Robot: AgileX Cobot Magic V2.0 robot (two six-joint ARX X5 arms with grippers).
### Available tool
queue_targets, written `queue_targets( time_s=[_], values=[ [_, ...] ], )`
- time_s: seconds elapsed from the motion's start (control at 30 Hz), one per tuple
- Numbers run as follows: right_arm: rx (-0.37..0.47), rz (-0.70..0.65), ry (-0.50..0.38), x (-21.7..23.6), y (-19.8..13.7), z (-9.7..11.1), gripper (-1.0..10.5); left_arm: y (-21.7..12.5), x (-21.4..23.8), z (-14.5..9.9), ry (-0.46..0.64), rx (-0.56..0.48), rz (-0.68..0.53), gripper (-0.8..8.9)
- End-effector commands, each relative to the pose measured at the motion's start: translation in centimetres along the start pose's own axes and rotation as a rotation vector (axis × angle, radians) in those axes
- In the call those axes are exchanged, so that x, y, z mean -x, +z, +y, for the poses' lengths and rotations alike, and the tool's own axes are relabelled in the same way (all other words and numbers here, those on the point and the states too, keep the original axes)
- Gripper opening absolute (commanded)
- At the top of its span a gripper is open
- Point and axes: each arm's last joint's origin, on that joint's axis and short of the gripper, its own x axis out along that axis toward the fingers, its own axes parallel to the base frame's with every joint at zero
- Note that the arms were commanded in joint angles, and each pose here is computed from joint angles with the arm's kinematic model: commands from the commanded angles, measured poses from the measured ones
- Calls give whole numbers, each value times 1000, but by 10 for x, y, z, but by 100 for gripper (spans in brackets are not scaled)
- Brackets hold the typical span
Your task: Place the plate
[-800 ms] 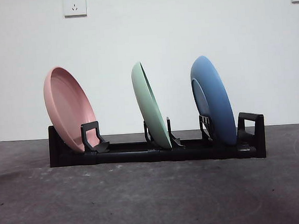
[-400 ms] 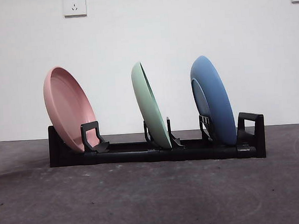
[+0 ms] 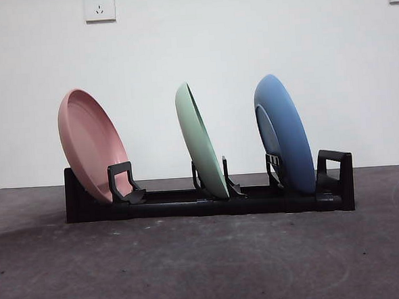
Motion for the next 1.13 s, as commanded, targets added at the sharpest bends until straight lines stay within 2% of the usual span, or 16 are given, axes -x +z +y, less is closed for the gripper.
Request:
queue_targets(
  time_s=[0.03, 0.1, 0.23, 0.37, 0.43, 0.5, 0.57, 0.63, 0.7, 0.9, 1.13],
  values=[
    [76, -20, 24, 3, 4, 5, 12, 2, 2, -7, -38, -164, -6, 9],
    [67, -12, 28, 2, 4, 6, 12, 2, 1, -9, -53, -202, -7, 9],
    [45, 11, 25, 2, 1, 5, 13, 4, 1, -11, -61, -216, -19, 19],
    [49, 13, 21, 2, 1, 5, 14, 4, -1, -10, -60, -213, -15, 123],
    [55, 14, 21, 2, 1, 5, 49, 4, -3, -9, -59, -202, -9, 218],
    [51, 17, 21, 1, 1, 4, 175, 5, -5, -8, -58, -197, -5, 350],
    [47, 18, 21, 1, 1, 4, 359, 5, -6, -7, -58, -193, -2, 477],
    [43, 21, 21, 0, 1, 4, 530, 5, -6, -7, -59, -191, 0, 551],
    [42, 22, 21, -1, 1, 3, 607, 5, -6, -7, -59, -181, 1, 566],
    [33, 23, 27, -1, 1, 3, 609, 5, -6, -7, -58, -163, 4, 566],
    [-44, 26, 28, -8, 4, -1, 608, 1, -4, -8, -57, -113, 34, 563]
  ],
)
